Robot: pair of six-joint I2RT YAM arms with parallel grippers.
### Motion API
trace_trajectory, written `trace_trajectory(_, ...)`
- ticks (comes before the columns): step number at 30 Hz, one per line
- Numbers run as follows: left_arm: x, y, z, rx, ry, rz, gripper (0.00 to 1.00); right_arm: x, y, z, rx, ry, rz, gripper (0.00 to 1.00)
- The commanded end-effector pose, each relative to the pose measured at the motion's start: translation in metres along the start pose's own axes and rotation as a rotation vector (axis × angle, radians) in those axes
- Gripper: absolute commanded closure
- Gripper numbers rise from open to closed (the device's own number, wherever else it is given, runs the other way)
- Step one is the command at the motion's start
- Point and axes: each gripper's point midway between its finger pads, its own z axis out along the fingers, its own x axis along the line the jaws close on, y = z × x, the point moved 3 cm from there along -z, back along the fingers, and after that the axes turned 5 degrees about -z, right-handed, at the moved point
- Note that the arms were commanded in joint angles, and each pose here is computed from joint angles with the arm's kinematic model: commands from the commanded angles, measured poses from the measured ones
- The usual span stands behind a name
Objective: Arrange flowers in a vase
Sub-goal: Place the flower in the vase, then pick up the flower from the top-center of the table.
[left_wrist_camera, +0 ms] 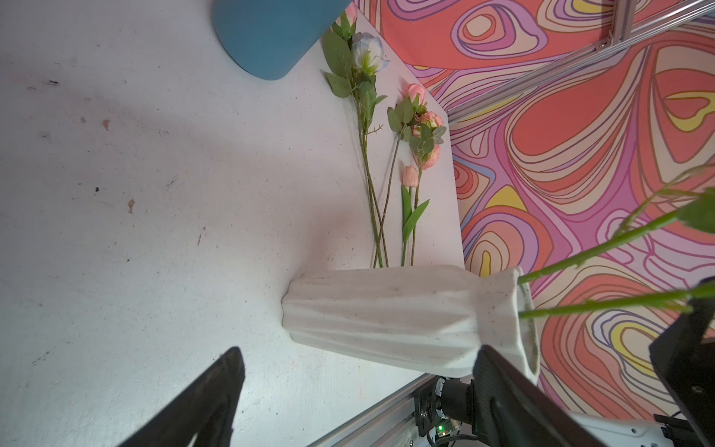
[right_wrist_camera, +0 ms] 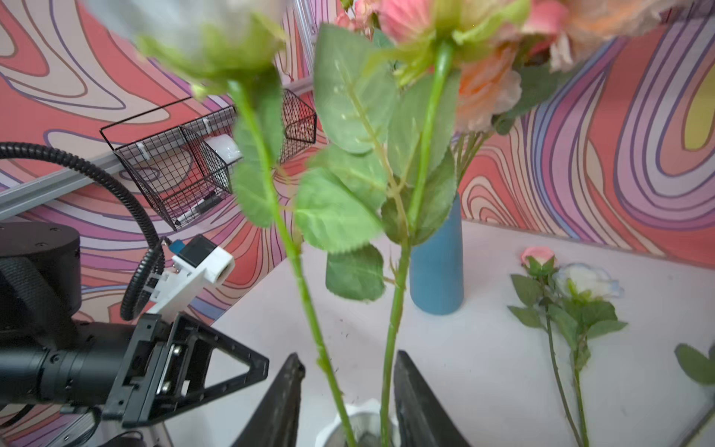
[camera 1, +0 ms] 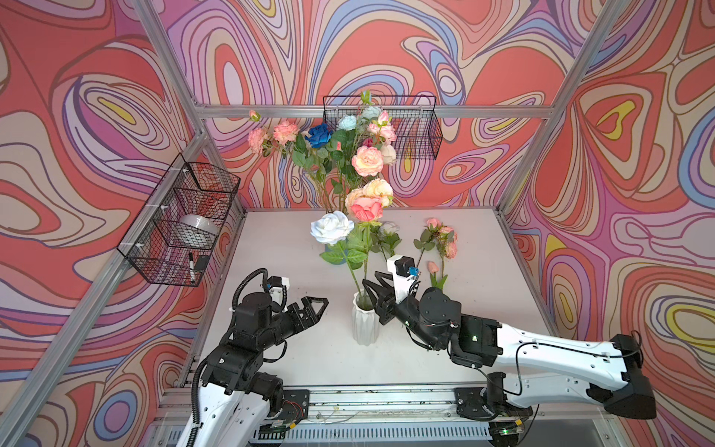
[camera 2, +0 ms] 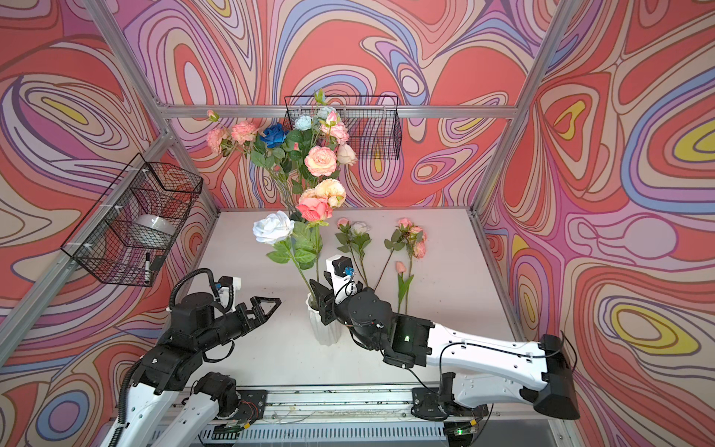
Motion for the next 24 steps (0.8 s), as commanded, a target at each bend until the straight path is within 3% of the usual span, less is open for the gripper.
trace_trajectory(1,0.000,-0.001,0.000,-0.003,-0.009,0.021,0.05,-0.023,-0.036,-0.019,0.156,-0.075,0.061,0.58)
trace_trajectory(5,0.003,-0.002,0.002,0.002,-0.005,0.022,0.05,-0.063,-0.065,-0.040,0.256,-0.252,0.092,0.54)
trace_trajectory(7,0.006,-0.004,0.005,0.008,-0.001,0.017,0.05,-0.091,-0.085,-0.039,0.335,-0.323,0.159,0.58)
trace_trajectory(12,0.012,-0.007,0.009,0.022,0.009,0.005,0.05,-0.163,-0.141,-0.017,0.508,-0.396,0.406,0.62)
trace_trajectory(15,0.013,-0.008,0.007,0.021,0.011,0.007,0.05,-0.190,-0.159,0.005,0.542,-0.398,0.463,0.62)
trace_trajectory(18,0.012,-0.008,0.005,0.017,0.012,0.012,0.05,-0.201,-0.165,0.039,0.592,-0.360,0.386,0.60)
trace_trajectory(24,0.012,-0.007,0.004,0.016,0.017,0.013,0.05,-0.220,-0.209,0.092,0.847,-0.361,0.182,0.65)
